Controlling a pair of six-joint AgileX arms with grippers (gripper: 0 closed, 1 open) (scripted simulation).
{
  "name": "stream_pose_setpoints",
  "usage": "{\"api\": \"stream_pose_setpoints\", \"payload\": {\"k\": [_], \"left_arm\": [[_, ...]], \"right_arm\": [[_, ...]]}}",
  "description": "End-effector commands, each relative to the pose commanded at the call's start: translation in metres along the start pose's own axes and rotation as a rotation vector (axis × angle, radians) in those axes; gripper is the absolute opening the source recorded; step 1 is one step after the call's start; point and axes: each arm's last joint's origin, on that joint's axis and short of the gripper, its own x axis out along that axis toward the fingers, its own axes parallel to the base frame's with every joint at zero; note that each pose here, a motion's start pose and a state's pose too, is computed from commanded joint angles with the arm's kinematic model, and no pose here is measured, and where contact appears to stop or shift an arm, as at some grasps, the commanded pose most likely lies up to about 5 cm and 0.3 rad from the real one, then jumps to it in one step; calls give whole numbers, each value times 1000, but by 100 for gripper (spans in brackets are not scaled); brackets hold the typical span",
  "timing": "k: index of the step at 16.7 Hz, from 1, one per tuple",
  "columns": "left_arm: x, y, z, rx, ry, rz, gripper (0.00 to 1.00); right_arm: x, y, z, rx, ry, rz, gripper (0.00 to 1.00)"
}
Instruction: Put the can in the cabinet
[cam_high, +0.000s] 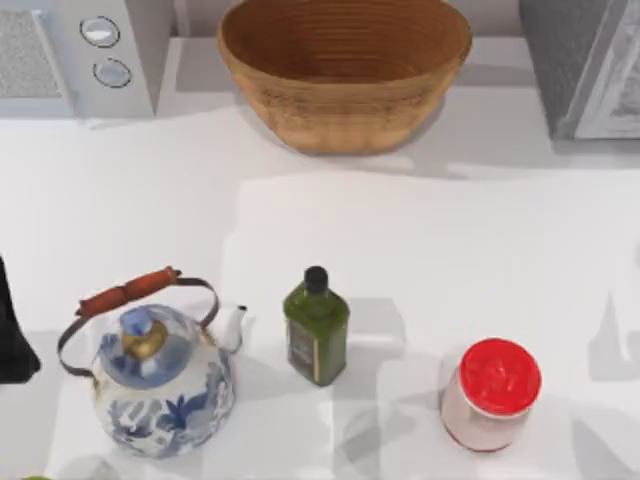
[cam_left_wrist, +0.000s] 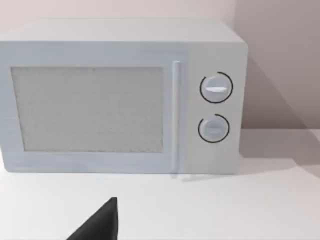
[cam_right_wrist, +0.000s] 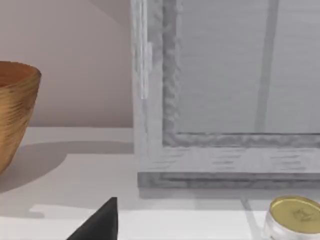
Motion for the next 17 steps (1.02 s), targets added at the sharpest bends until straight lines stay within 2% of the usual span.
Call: {"api": "stream_pose_setpoints", "payload": {"k": [4,9,13,15,17], "left_arm": [[0,0,0,0,0,0,100],[0,0,0,0,0,0,100],[0,0,0,0,0,0,100],[0,0,0,0,0,0,100],[0,0,0,0,0,0,100]], "right_arm": [[1,-1,7,-1,-19,4,100],[14,-3,49,-38,-145,57,100],[52,-10,76,-108,-240,119,100],[81,-18,72,-134,-229,137,100],[108,-29,52,-137,-171,139,100]]}}
